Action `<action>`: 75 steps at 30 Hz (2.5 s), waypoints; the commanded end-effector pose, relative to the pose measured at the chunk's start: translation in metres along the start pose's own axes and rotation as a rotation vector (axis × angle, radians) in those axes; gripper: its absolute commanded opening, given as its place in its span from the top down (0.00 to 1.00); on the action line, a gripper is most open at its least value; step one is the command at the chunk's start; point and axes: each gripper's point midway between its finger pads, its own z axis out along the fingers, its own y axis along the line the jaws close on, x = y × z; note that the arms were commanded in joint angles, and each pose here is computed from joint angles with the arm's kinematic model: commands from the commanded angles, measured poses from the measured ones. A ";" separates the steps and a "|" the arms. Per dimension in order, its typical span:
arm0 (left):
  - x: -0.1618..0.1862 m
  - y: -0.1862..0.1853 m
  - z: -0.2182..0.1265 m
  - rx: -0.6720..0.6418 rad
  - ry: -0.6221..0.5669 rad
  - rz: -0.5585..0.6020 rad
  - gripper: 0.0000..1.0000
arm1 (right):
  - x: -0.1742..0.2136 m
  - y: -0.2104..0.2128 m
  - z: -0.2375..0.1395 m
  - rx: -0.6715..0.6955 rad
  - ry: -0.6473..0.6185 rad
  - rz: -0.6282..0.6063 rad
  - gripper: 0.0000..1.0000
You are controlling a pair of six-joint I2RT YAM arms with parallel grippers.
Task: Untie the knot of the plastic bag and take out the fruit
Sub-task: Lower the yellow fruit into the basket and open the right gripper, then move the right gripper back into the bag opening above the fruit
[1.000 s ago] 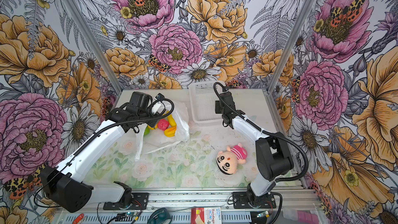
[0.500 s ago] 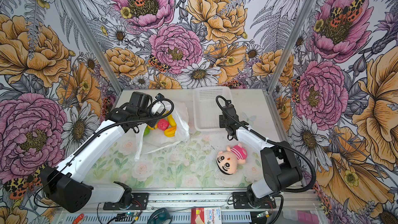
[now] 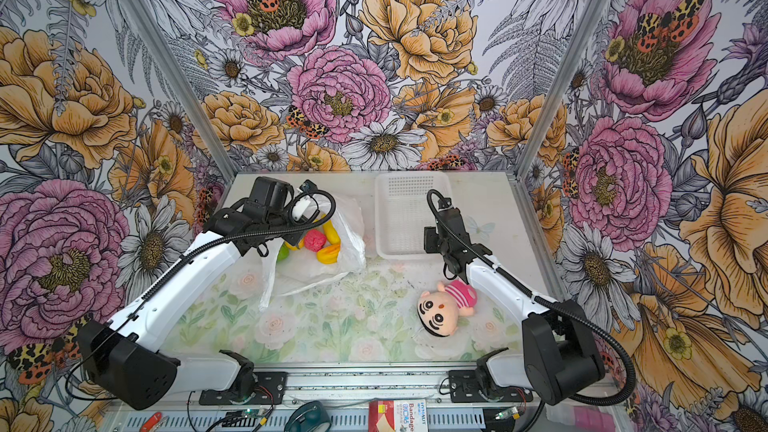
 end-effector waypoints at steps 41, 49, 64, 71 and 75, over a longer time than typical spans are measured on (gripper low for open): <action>-0.005 0.003 -0.004 -0.011 -0.032 0.006 1.00 | -0.035 0.032 -0.144 -0.333 -0.401 0.074 0.10; -0.005 0.002 -0.004 -0.009 -0.031 0.006 1.00 | -0.023 0.128 -0.194 -0.630 -0.467 -0.192 0.23; -0.004 0.001 -0.003 -0.004 -0.027 0.007 1.00 | 0.038 0.284 -0.181 -0.752 -0.403 -0.648 0.36; -0.005 0.001 -0.004 -0.003 -0.032 0.008 1.00 | 0.041 0.307 -0.138 -0.620 -0.349 -0.683 0.50; -0.005 0.001 -0.004 -0.001 -0.033 0.008 1.00 | 0.045 0.324 -0.135 -0.664 -0.355 -0.678 0.50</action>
